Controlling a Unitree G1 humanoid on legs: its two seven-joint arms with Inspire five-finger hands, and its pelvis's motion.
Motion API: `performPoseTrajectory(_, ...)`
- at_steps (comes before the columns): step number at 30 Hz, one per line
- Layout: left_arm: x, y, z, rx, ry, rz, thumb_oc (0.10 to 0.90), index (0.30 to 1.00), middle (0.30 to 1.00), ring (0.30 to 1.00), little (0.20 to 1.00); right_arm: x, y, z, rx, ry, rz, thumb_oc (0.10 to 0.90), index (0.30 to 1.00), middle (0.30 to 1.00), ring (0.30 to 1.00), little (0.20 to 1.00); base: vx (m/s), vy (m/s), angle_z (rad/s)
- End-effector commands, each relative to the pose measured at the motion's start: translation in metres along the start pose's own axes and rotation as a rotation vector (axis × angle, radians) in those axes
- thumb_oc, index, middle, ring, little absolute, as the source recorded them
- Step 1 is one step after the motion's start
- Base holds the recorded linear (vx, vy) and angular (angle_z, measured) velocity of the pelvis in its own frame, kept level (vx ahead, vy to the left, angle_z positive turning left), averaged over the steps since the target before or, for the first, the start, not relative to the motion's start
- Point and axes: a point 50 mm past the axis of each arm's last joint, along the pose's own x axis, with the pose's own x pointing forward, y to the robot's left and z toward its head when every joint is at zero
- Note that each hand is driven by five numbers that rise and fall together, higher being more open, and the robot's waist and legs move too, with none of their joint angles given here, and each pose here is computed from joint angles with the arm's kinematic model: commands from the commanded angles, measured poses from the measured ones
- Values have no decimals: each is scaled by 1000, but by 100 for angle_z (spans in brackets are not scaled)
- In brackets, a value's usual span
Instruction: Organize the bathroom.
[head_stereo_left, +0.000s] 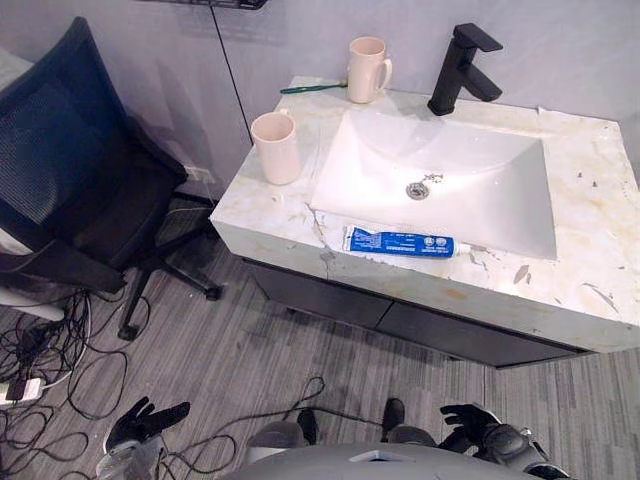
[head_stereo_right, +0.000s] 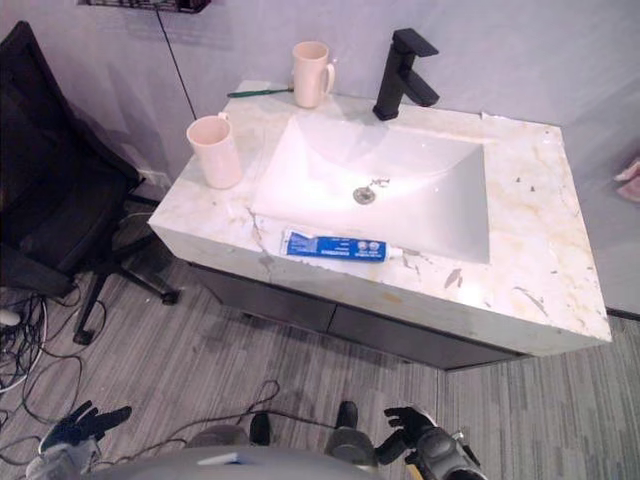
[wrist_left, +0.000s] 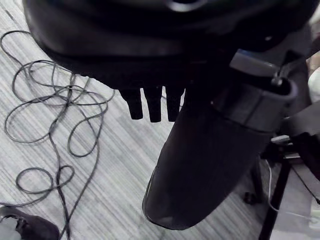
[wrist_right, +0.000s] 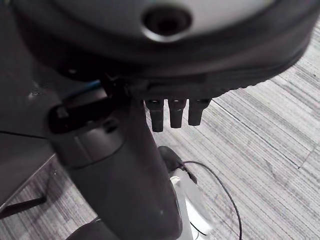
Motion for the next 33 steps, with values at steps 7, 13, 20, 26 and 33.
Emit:
performPoseTrajectory(7, 1, 29, 54, -99, -235, 120, 800, 900, 900, 900, 900, -3, -9, -5, 28, -12, -32, 800, 900, 900, 900, 900, 7, 14, -3)
performPoseTrajectory(13, -13, 62, 107, -282, -429, 557, 800, 900, 900, 900, 900, -1, -2, 0, 8, -32, -20, 800, 900, 900, 900, 900, 0, 1, 1)
performPoseTrajectory(20, -103, 51, 261, -358, -1120, 728, 800, 900, 900, 900, 900, 2, 12, 13, -7, -52, 14, 800, 900, 900, 900, 900, 18, -53, 4)
performPoseTrajectory(26, -203, 37, 328, -181, -1622, 473, 800, 900, 900, 900, 900, 0, 12, 8, -12, -51, 28, 800, 900, 900, 900, 900, -7, -51, 0)
performPoseTrajectory(33, -297, 6, 358, 118, -2015, 141, 800, 900, 900, 900, 900, 0, 10, 4, -25, -34, 38, 800, 900, 900, 900, 900, -5, -16, 3)
